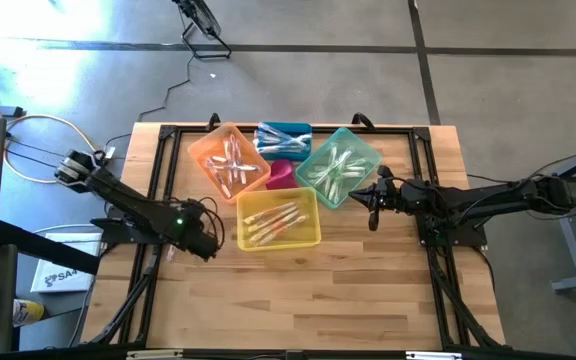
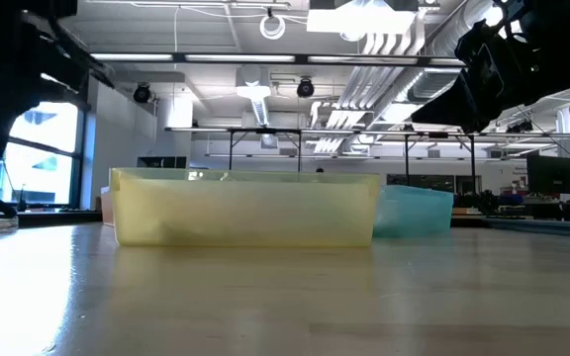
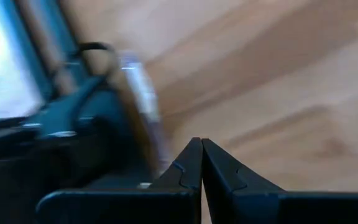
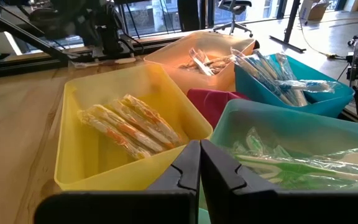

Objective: Pick & Place Toothbrushes
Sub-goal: Put the purple toothbrush into the orange bin

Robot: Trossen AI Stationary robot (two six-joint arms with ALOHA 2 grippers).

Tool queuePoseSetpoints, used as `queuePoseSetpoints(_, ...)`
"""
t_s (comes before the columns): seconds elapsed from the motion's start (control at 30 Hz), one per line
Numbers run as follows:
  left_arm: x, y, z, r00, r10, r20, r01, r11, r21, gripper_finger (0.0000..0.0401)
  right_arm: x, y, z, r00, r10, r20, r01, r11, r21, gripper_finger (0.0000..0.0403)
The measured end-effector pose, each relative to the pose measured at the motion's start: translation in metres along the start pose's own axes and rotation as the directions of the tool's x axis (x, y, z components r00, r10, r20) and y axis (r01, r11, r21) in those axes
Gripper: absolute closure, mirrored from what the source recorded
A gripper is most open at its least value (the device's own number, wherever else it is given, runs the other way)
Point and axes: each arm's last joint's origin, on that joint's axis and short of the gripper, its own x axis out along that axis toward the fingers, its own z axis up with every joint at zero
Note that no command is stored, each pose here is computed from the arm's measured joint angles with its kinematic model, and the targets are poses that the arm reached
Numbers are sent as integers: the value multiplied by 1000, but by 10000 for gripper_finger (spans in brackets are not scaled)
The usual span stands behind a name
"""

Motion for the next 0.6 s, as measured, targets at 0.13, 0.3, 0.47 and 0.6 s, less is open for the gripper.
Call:
queuePoseSetpoints(0.13, 11, -2, -3, 981, 195, 6, -194, 978, 79, 401, 0, 0, 0, 1000, 0, 0, 0, 1000, 0, 399)
queuePoseSetpoints(0.3, 24, -10, -5, 940, 339, 35, -336, 906, 258, 401, 0, 0, 0, 1000, 0, 0, 0, 1000, 0, 399)
queuePoseSetpoints(0.47, 33, -21, -6, 936, 337, 97, -347, 846, 404, 401, 0, 0, 0, 1000, 0, 0, 0, 1000, 0, 399)
queuePoseSetpoints(0.6, 35, -25, -6, 946, 312, 91, -318, 829, 460, 401, 0, 0, 0, 1000, 0, 0, 0, 1000, 0, 399)
